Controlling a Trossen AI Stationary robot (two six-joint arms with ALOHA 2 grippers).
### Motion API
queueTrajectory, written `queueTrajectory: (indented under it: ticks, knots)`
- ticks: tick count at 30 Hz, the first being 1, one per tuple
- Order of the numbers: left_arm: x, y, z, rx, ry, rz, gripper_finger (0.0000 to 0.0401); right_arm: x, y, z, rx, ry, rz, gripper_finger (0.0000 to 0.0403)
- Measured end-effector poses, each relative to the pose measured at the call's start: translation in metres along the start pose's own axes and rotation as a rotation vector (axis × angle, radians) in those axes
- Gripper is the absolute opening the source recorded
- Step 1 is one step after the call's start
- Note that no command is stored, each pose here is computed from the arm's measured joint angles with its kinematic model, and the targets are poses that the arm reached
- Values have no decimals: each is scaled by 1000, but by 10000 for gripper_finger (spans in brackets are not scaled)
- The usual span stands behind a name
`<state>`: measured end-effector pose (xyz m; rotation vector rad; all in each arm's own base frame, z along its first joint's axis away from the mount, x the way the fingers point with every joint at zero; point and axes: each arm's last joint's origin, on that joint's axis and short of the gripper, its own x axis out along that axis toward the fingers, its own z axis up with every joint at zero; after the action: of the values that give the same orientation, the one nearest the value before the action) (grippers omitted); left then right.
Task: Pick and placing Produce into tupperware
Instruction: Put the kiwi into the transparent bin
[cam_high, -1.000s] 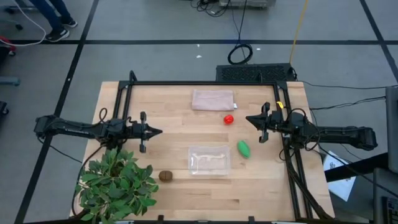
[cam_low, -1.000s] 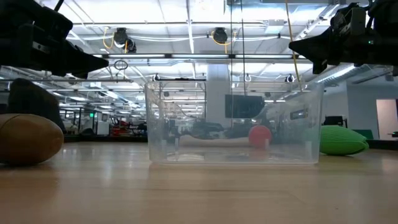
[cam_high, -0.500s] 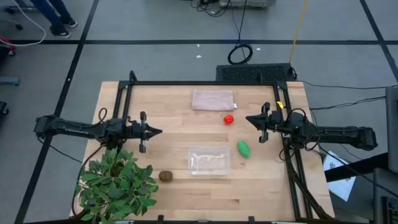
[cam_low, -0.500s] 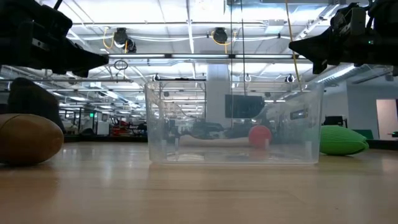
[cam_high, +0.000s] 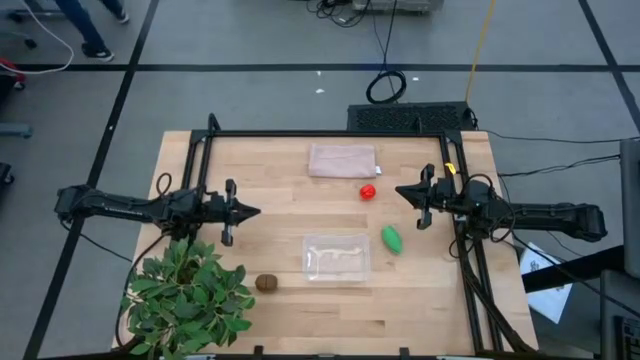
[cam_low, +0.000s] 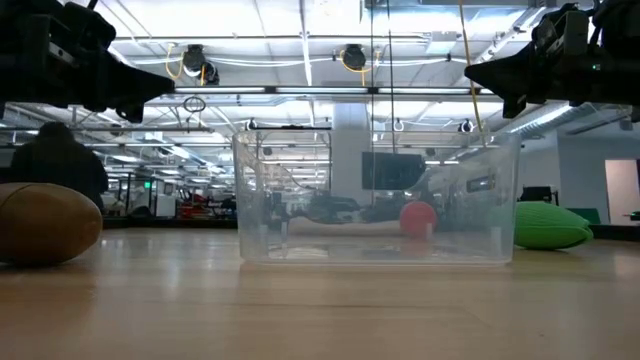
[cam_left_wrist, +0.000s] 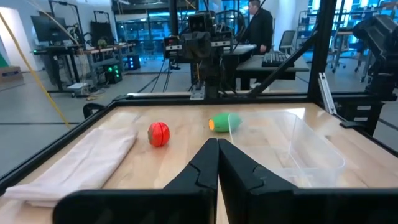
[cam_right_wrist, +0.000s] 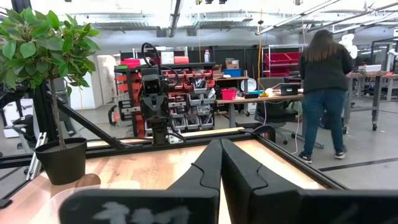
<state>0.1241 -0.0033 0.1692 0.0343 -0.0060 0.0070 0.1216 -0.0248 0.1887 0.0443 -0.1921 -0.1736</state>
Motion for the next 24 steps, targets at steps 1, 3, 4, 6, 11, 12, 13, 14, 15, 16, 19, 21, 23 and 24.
queueTrajectory:
  ticks: [1,3,4,6,11,12,13,14,15,16,19,21,23,24]
  knots:
    - [0,0,0,0,0,0,12,0,0,0,0,0,0,0]
    - [0,0,1,4,-9,3,12,0,0,0,0,0,0,0]
    - [0,0,1,6,-14,4,12,0,0,0,0,0,0,0]
    - [0,0,3,9,-28,7,12,0,0,0,0,0,0,0]
    - [0,1,3,-78,-29,10,12,0,0,-1,0,7,0,0]
    - [0,0,3,-94,-29,1,12,0,0,-1,0,9,-1,0]
    - [0,0,3,-104,-28,-14,12,0,0,-1,0,9,-1,0]
    - [0,-1,3,-112,-28,-32,12,0,0,-1,0,8,-1,0]
    - [0,-1,3,-120,-27,-48,12,0,0,-1,0,8,-1,0]
    - [0,-1,3,-126,-26,-58,12,0,0,-1,0,8,-1,0]
    - [0,-2,3,-155,-4,-61,13,0,0,-1,0,8,-1,0]
    - [1,-1,6,-170,21,-59,13,0,0,-1,0,8,-1,0]
    - [2,-2,9,-177,43,-63,15,0,0,-1,0,8,-1,0]
    - [3,-2,12,-178,48,-66,17,0,0,-1,0,8,-1,0]
